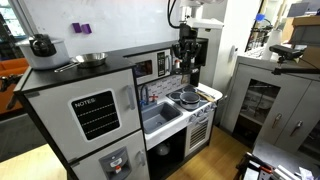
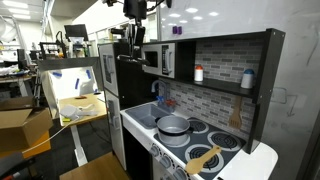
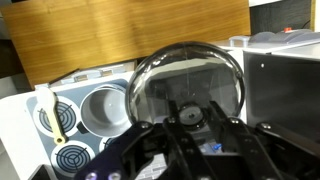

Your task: Take the lid from the top of the shelf and put it on the pot on the stove

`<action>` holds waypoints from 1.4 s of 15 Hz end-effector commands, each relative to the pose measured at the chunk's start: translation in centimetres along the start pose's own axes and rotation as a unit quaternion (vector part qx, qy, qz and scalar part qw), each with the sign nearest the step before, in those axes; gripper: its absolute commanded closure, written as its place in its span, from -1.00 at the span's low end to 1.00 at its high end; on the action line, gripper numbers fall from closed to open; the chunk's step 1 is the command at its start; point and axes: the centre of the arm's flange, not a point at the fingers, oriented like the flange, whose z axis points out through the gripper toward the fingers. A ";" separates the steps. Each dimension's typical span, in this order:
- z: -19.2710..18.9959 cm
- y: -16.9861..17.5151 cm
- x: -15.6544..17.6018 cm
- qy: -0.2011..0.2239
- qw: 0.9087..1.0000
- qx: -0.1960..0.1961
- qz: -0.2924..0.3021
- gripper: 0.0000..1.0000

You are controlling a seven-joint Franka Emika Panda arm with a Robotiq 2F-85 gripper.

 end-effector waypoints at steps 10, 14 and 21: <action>6.2 5.6 0.1 0.067 0.997 -0.038 0.017 0.83; 7.6 7.5 1.0 0.085 0.995 -0.044 0.026 0.83; 8.5 7.8 1.5 0.081 0.995 -0.043 0.037 0.34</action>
